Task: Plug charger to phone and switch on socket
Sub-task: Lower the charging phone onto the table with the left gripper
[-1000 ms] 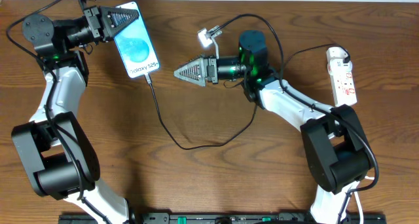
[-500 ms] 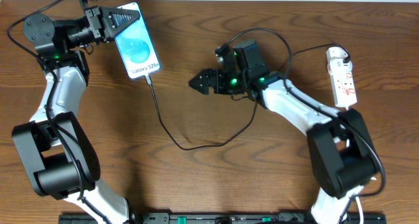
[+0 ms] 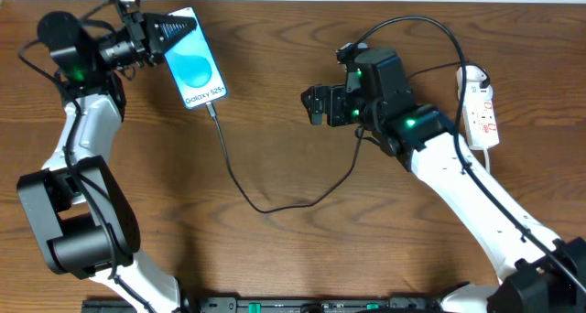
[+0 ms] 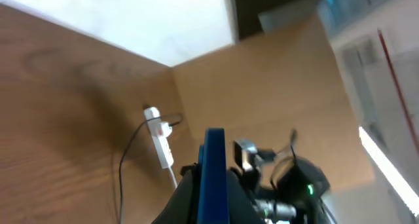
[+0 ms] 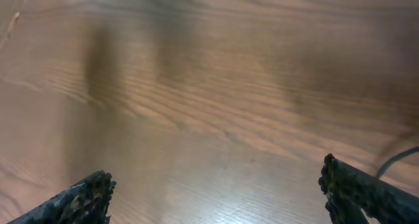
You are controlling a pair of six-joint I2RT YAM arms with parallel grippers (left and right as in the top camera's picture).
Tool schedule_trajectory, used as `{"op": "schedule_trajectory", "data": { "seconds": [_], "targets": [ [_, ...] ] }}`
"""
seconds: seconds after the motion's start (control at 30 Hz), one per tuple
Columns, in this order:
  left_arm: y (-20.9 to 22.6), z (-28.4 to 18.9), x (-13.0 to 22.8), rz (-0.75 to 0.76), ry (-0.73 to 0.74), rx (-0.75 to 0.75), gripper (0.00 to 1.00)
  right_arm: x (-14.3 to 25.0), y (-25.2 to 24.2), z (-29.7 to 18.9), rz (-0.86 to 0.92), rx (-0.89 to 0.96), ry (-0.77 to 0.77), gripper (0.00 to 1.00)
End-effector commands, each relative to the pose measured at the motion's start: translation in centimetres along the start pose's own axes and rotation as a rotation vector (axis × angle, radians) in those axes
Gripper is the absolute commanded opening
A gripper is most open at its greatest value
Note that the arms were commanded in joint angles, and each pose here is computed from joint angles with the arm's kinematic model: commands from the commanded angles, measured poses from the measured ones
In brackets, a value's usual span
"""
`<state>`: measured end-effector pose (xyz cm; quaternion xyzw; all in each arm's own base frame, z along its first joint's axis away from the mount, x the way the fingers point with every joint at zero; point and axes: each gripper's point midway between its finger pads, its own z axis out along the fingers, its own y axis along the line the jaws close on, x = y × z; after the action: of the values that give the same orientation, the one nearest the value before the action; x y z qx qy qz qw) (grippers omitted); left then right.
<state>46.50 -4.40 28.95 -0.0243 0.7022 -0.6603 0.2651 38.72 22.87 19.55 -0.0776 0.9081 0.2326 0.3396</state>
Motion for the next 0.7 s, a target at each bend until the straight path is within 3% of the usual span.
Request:
{"op": "schedule_trajectory", "data": {
  "seconds": [0.0, 0.27, 0.53, 0.67],
  "targets": [
    [1.6, -0.1, -0.8, 0.066, -0.067, -0.048, 0.07, -0.7, -0.6, -0.8, -0.024, 0.037, -0.024, 0.99],
    [7.5, -0.7, 0.9, -0.030, -0.091, -0.223, 0.07, -0.1, -0.9, -0.9, -0.024, 0.052, -0.002, 0.99],
    [13.7, -2.6, 4.6, -0.107, -0.064, -0.511, 0.07, -0.1, -0.9, -0.9, -0.024, 0.053, -0.002, 0.99],
    [15.0, -2.8, 6.3, -0.120, -0.033, -0.556, 0.08, -0.1, -1.0, -0.8, -0.024, 0.053, -0.001, 0.99]
  ]
}}
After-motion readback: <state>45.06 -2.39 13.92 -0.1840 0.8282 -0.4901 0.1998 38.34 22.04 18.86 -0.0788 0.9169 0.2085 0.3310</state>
